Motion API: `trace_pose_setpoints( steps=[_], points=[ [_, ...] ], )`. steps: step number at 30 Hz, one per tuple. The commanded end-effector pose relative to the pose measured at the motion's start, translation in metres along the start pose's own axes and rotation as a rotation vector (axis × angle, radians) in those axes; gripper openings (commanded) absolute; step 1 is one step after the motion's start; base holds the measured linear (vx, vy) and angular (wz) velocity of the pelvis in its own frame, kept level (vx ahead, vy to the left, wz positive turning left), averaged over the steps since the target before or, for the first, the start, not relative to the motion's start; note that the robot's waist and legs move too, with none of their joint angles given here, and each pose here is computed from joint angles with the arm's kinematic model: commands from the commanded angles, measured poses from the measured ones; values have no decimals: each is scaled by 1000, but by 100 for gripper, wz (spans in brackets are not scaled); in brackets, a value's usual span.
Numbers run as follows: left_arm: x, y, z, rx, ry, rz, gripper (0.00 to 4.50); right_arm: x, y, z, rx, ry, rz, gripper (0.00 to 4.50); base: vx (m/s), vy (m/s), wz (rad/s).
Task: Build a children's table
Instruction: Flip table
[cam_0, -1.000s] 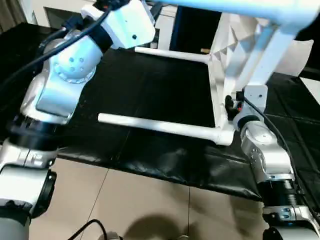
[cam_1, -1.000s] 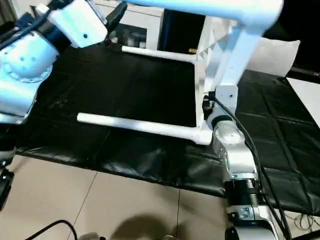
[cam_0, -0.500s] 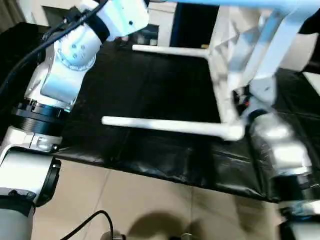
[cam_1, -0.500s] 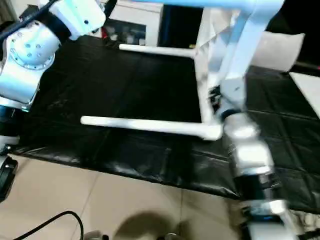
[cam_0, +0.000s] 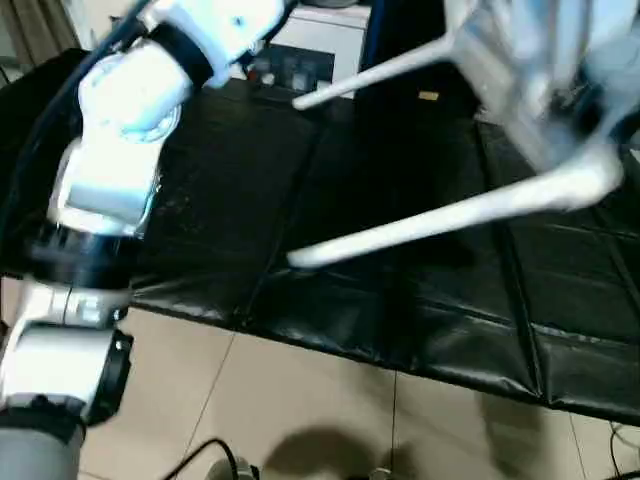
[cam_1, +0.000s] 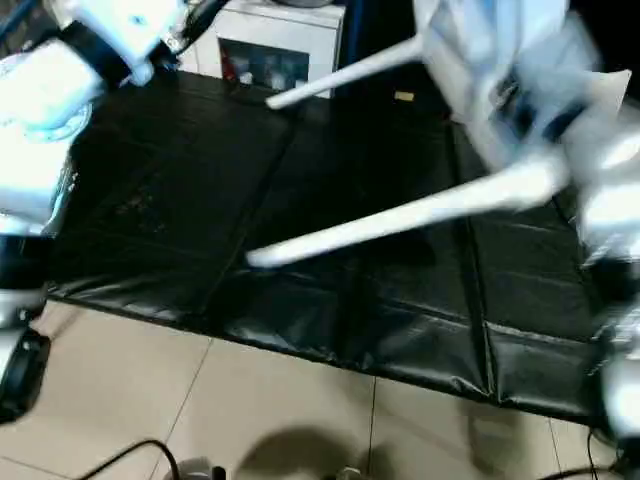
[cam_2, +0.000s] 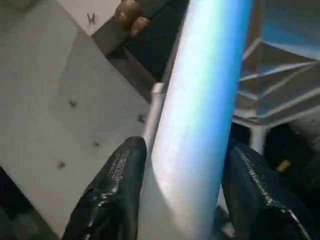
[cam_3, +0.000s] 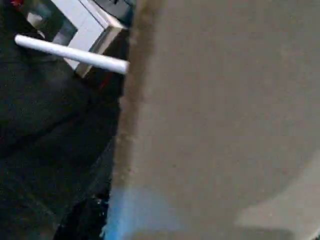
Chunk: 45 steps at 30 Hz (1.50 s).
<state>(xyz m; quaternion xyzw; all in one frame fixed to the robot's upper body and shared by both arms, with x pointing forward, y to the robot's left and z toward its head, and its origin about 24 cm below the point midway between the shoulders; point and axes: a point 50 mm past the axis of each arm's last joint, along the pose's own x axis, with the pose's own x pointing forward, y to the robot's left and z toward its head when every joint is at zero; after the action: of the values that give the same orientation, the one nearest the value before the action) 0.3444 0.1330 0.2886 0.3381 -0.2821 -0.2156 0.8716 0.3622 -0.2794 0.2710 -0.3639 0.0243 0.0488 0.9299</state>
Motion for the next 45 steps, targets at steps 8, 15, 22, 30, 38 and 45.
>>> trace_pose_setpoints(
  steps=[8,15,22,30,38,45],
  points=[
    [-8,-28,-36,-269,128,-35,192,4,-5,60,-87,-323,183,278,0,0,0],
    [-17,-32,-50,-262,181,-15,182,-11,-18,106,26,-791,87,347,0,0,0],
    [-27,-36,-62,-217,202,-30,169,-49,-39,131,339,-1221,72,399,0,0,0],
    [-40,-35,-73,-202,229,3,159,-38,20,71,631,-1074,69,448,0,0,0],
    [-54,-47,-78,-231,216,7,157,-44,98,-1,850,-783,-19,450,0,0,0],
    [-58,-53,-80,-229,220,-14,157,-50,125,-47,988,-526,-213,450,0,0,0]
  ],
)
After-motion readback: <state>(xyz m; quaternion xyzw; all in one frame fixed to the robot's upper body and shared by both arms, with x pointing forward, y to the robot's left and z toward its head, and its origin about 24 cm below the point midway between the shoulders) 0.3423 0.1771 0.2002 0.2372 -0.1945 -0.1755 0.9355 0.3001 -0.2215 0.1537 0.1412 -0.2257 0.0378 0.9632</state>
